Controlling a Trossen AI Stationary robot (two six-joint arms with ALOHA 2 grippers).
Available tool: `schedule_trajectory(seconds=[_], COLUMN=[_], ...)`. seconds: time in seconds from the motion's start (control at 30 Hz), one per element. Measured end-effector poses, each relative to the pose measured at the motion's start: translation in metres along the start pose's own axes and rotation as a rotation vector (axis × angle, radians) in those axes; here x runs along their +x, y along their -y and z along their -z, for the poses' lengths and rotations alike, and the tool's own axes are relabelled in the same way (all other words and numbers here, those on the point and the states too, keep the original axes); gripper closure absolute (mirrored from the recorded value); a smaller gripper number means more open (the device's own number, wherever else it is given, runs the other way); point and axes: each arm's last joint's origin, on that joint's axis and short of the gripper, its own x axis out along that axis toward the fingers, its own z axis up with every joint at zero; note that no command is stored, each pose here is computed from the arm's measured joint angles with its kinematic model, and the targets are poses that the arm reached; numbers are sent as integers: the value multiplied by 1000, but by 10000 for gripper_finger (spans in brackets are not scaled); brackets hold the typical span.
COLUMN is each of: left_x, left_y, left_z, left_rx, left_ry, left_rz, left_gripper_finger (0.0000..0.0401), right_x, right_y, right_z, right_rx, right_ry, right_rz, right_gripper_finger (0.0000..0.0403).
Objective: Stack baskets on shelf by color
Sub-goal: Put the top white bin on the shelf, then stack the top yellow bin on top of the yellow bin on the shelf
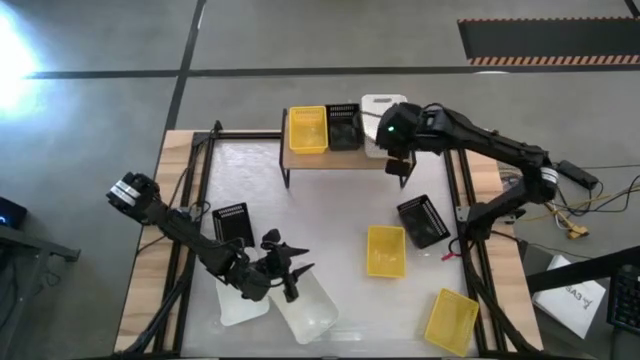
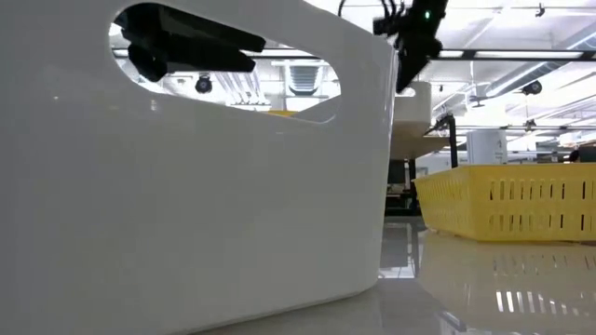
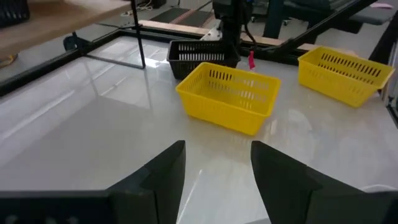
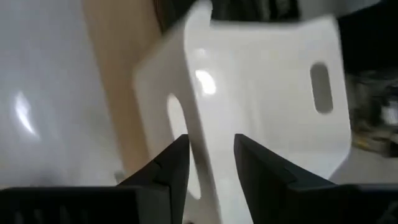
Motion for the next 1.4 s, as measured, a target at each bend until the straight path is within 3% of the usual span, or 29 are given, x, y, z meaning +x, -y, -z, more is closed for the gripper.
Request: schedule_trajectory(seconds=[0.2,0.47,0.6,0.77,0.9,1.03,1.13,1.23,1.4], left_x=[-11,-39,-59,-80,-84,-72,-51,-23,37], left_y=[-5,-19,-29,-43,-49,-54,-58,-60,-62], left_z=[-20,-62,-91,-115,-123,-124,-124,-122,-121], left_rx=[35,-102,-209,-247,-210,-195,-248,-230,-193], left_ry=[42,141,195,224,194,166,149,103,-27], left_rz=[24,83,160,192,164,94,30,1,55], left_gripper_finger=[234,234,235,235,235,235,235,235,235], right_x=[-23,-29,-52,-81,-100,-114,-120,-119,-103], right_y=[2,-8,-24,-50,-79,-113,-138,-159,-188], right_z=[2,23,25,31,32,34,40,51,68], right_rx=[204,287,391,473,424,277,175,81,37], right_ry=[214,125,177,245,275,279,240,200,103], right_rz=[-105,-150,-197,-297,-404,-498,-549,-568,-608], right_gripper_finger=[282,285,299,321,336,345,350,350,337])
